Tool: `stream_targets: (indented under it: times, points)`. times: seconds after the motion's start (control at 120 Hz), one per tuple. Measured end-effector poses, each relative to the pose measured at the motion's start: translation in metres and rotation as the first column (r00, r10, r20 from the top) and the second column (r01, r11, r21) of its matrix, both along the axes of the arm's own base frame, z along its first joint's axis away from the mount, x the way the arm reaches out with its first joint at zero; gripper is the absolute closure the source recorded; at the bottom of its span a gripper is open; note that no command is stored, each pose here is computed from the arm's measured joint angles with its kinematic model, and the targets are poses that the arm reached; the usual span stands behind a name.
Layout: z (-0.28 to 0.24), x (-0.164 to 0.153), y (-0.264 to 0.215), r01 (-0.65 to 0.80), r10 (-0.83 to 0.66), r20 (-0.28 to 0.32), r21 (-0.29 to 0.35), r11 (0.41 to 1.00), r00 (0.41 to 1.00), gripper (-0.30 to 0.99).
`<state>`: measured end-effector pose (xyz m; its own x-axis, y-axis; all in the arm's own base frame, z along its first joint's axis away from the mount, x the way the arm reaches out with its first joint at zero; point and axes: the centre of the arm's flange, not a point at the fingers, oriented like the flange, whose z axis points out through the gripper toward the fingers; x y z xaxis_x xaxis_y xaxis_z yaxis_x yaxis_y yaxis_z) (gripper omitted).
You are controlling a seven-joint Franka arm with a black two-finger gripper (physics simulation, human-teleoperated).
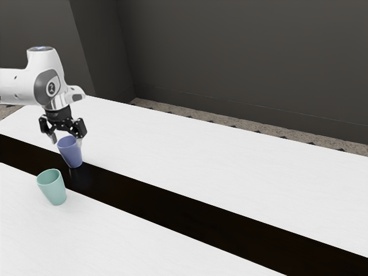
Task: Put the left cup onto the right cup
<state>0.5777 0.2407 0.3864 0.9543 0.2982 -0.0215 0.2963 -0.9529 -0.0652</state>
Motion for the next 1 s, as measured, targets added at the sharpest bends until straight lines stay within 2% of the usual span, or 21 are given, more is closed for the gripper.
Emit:
stream_targets:
  times: [0.542, 1.0]
  points:
    - [-0.021, 0.012, 0.024, 0.024, -0.024, 0.002, -0.037, 0.999, 1.000, 0.00]
    - [-0.045, 0.050, 0.045, 0.071, -0.070, 0.012, -0.048, 0.996, 0.997, 0.00]
